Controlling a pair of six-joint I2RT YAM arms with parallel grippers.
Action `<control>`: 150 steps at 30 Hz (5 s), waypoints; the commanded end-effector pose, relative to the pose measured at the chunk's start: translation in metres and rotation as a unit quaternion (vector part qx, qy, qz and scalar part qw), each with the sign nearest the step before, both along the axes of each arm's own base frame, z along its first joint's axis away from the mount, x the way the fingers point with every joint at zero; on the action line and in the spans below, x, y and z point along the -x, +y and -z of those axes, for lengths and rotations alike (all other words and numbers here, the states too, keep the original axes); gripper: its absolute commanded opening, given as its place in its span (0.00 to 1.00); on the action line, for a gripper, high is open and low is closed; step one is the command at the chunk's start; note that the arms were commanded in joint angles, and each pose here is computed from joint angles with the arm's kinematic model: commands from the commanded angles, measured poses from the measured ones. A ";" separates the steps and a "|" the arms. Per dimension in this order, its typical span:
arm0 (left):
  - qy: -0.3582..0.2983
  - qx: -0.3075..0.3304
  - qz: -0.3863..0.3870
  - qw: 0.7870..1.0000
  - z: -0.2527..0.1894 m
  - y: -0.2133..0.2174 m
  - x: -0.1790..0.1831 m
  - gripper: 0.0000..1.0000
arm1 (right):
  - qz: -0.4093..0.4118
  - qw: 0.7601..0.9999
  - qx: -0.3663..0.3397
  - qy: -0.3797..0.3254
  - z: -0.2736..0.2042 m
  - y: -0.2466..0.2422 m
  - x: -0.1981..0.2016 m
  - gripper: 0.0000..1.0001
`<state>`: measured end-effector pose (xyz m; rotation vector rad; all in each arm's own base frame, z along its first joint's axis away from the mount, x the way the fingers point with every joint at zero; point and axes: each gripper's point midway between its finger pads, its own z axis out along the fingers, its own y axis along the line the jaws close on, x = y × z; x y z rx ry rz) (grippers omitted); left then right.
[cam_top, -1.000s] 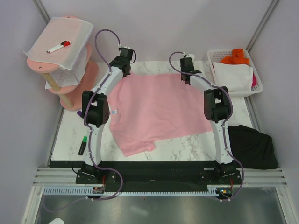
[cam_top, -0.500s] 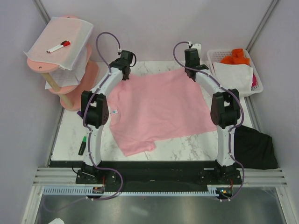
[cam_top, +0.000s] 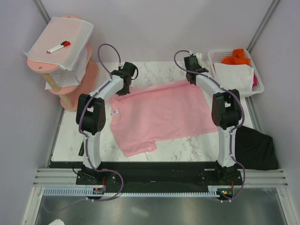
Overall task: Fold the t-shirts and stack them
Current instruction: Fold the flattened tshirt in 1/3 of the way
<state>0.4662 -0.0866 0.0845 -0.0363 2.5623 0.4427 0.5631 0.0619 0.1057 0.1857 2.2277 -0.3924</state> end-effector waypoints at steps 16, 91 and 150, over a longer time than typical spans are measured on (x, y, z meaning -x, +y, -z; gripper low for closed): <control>0.055 -0.009 0.001 0.998 0.023 -0.026 0.079 0.14 | 0.061 0.993 0.066 0.083 0.030 -0.031 0.037 0.00; -0.046 0.282 0.050 0.957 0.009 -0.042 0.081 0.23 | -0.092 0.990 -0.099 0.043 0.023 0.060 0.037 0.95; 0.000 0.209 0.146 0.967 -0.012 -0.115 0.136 1.00 | -0.071 0.993 -0.070 0.056 0.038 0.049 0.034 0.95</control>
